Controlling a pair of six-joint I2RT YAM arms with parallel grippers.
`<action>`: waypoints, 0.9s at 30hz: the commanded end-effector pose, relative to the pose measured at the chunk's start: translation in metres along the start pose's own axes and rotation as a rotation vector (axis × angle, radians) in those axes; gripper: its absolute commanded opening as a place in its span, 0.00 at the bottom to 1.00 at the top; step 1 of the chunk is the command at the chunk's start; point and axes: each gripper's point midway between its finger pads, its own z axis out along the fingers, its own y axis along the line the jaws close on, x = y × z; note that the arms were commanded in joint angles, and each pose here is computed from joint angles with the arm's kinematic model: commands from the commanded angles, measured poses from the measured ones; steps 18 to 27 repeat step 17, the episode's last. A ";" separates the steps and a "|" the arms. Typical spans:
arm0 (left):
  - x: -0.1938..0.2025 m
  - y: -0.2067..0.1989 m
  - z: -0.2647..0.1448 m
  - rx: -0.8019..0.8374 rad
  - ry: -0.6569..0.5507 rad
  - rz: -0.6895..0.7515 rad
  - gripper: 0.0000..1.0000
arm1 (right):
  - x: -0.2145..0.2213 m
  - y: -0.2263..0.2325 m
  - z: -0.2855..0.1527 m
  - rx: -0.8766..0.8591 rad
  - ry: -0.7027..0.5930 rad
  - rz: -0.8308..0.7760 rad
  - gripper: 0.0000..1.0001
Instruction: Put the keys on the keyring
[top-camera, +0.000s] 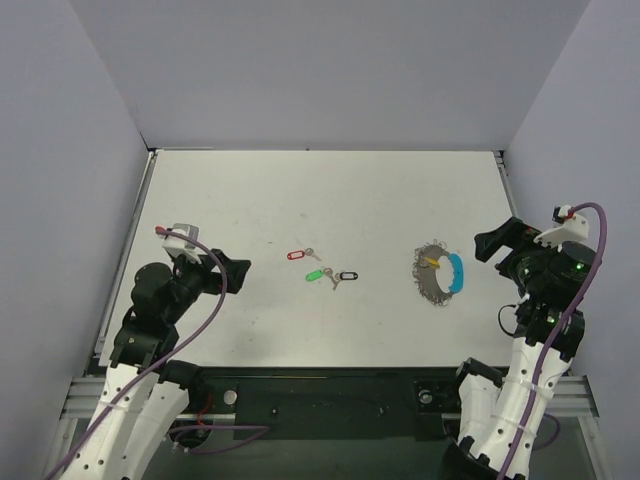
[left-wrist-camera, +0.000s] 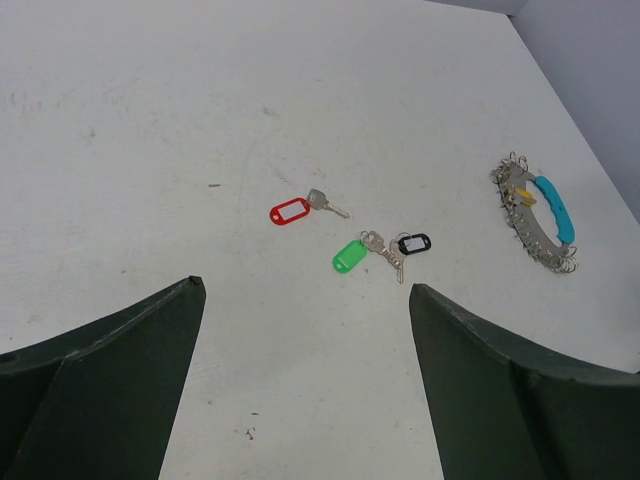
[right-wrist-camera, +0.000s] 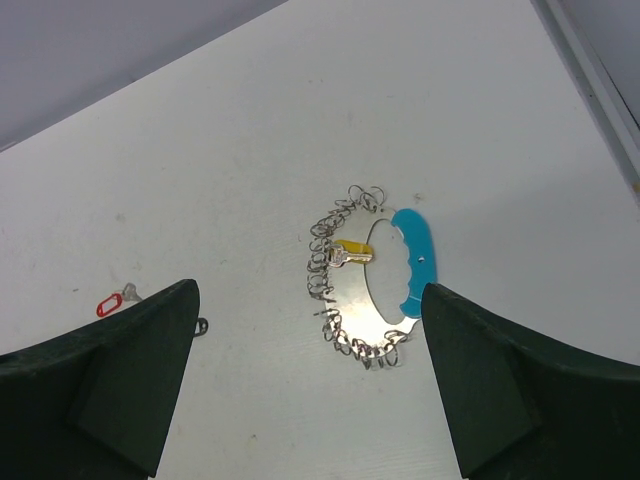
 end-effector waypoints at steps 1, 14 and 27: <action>-0.008 -0.004 -0.001 0.026 -0.045 0.014 0.94 | -0.006 -0.005 0.008 0.014 -0.017 0.009 0.88; -0.005 0.003 -0.006 -0.012 -0.064 0.020 0.94 | -0.002 -0.015 0.014 0.047 -0.039 0.020 0.88; -0.004 0.006 -0.005 -0.023 -0.059 0.020 0.94 | -0.003 -0.014 0.016 0.038 -0.047 0.021 0.88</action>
